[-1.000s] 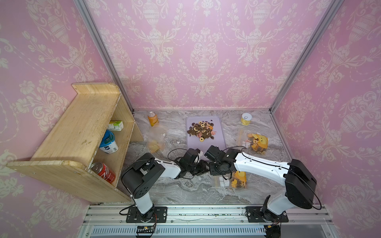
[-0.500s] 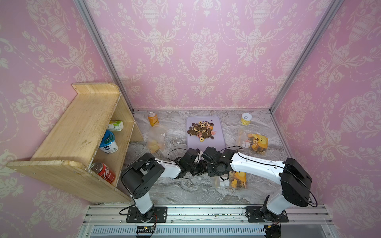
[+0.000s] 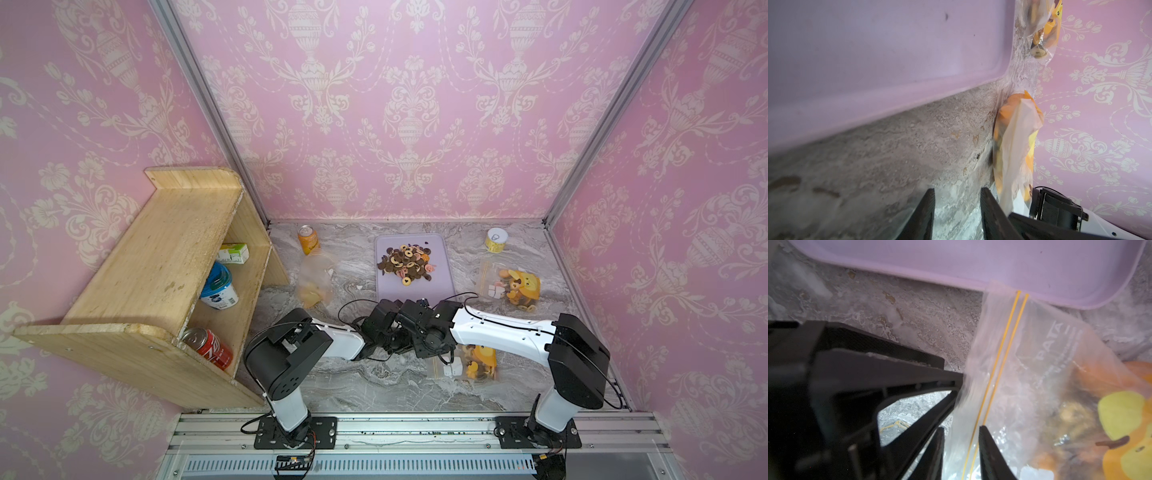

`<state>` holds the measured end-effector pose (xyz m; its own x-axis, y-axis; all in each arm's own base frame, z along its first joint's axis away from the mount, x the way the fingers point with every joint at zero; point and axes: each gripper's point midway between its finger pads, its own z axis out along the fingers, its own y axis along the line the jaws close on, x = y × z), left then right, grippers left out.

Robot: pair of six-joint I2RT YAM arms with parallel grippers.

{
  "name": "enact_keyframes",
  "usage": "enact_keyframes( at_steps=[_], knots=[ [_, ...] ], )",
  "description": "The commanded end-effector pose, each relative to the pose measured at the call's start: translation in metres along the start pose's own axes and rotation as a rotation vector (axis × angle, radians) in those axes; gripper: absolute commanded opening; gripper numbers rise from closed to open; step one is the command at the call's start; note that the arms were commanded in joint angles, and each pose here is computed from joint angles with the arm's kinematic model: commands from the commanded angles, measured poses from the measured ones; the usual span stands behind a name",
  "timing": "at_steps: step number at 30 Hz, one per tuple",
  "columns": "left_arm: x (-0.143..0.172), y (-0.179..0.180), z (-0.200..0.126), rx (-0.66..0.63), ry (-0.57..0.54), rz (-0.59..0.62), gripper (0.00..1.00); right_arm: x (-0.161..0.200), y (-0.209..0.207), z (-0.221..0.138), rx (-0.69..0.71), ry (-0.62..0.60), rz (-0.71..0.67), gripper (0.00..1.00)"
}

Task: Pour cookies out of the ziploc bag
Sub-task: Open the ziploc bag at the center of the board.

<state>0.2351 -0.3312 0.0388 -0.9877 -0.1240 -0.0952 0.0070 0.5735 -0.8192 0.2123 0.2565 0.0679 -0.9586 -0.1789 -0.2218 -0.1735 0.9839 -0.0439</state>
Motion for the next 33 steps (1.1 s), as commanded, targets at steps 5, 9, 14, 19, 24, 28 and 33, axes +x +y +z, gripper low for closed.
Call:
enact_keyframes(
  at_steps=[5, 9, 14, 19, 24, 28, 33],
  knots=[
    [-0.002, -0.012, -0.002, 0.019, -0.004, 0.031, 0.40, -0.002, -0.006, -0.003, 0.041, -0.017, -0.008, 0.28],
    [-0.001, -0.011, -0.001, 0.018, -0.002, 0.029, 0.40, -0.001, -0.008, -0.001, 0.046, -0.015, -0.007, 0.25],
    [-0.002, -0.013, -0.002, 0.021, -0.004, 0.031, 0.40, 0.000, -0.009, 0.001, 0.048, -0.012, -0.003, 0.19],
    [-0.002, -0.013, -0.002, 0.022, -0.004, 0.033, 0.40, 0.000, -0.008, 0.003, 0.038, -0.007, 0.003, 0.15],
    [-0.001, -0.016, -0.004, 0.028, -0.005, 0.040, 0.40, 0.001, -0.008, 0.006, 0.030, -0.003, 0.018, 0.14],
    [-0.001, -0.017, -0.006, 0.030, -0.008, 0.045, 0.40, 0.001, -0.007, 0.009, 0.027, 0.002, 0.026, 0.15],
    [-0.001, -0.018, -0.007, 0.036, -0.011, 0.045, 0.40, 0.000, -0.011, 0.011, 0.043, 0.002, 0.035, 0.15]
  ],
)
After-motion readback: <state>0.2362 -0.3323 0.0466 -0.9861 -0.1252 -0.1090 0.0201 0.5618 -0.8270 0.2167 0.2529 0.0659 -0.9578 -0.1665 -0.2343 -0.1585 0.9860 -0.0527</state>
